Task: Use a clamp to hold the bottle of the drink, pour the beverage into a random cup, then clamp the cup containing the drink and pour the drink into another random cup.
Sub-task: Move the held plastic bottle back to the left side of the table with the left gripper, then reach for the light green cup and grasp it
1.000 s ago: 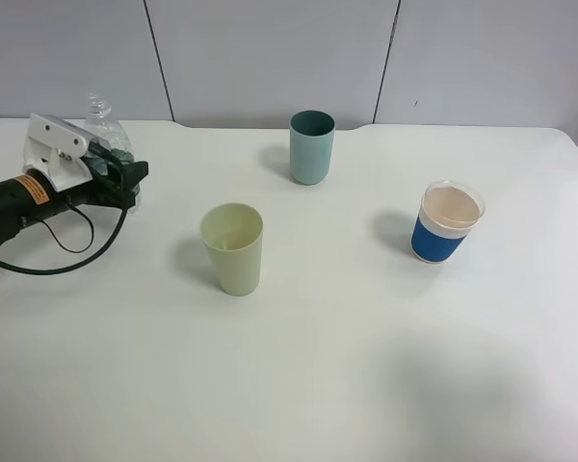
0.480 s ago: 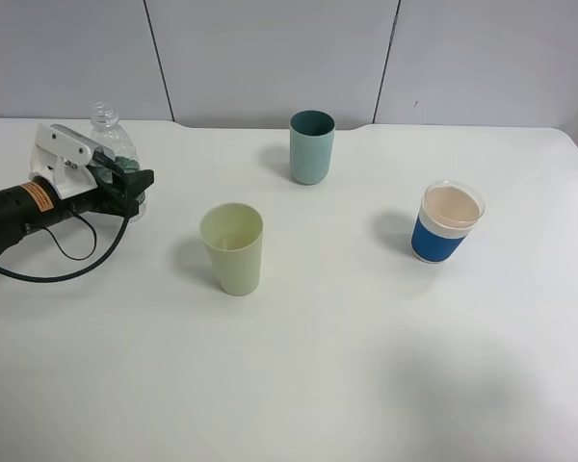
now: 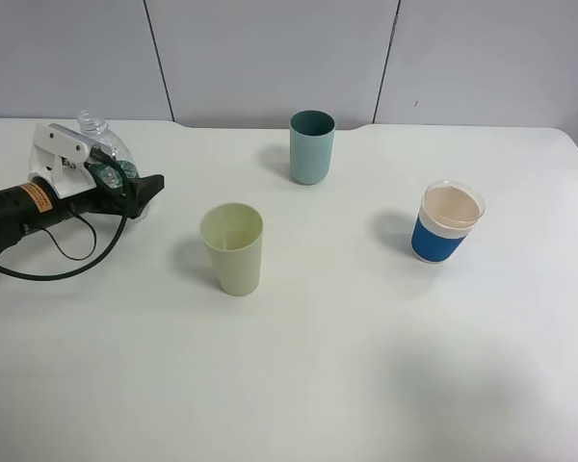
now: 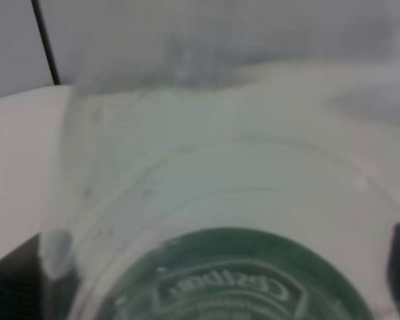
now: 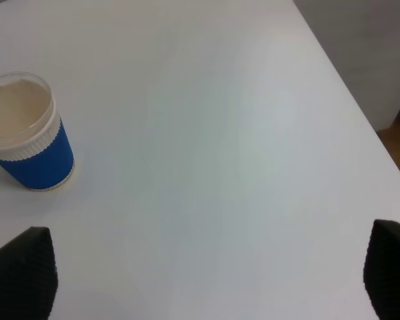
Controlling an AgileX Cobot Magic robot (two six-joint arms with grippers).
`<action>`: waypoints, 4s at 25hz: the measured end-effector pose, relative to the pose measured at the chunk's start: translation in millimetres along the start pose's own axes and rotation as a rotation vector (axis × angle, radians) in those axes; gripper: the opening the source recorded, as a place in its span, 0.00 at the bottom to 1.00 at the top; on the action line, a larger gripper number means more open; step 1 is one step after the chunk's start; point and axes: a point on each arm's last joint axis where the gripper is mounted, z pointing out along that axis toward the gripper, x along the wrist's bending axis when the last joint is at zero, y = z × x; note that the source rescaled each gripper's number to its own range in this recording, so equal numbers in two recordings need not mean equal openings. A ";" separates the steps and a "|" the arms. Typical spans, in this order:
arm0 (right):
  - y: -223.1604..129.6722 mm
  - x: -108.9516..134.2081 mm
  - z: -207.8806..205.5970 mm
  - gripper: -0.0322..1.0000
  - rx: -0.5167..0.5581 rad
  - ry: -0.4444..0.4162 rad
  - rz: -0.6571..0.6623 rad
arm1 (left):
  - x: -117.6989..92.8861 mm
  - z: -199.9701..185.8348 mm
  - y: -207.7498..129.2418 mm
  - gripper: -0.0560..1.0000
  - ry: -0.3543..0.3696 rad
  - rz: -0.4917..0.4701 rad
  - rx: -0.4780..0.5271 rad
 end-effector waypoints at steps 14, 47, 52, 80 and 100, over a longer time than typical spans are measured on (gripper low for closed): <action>0.0 0.0 0.0 1.00 0.000 0.000 0.000 | -32.4 -60.8 16.5 0.88 0.110 -0.022 0.028; 0.0 0.0 0.0 1.00 0.000 0.000 0.000 | -109.6 -267.8 199.9 0.88 0.636 0.052 -0.386; 0.0 0.0 0.0 1.00 0.000 0.000 0.000 | -130.3 -309.2 213.5 0.88 0.708 0.028 -0.359; 0.0 0.0 0.0 1.00 0.000 0.000 0.000 | -168.3 -324.6 129.2 0.88 0.519 -0.069 0.244; 0.0 0.0 0.0 1.00 0.000 0.000 0.000 | -162.2 -327.5 126.3 0.88 0.547 -0.148 0.238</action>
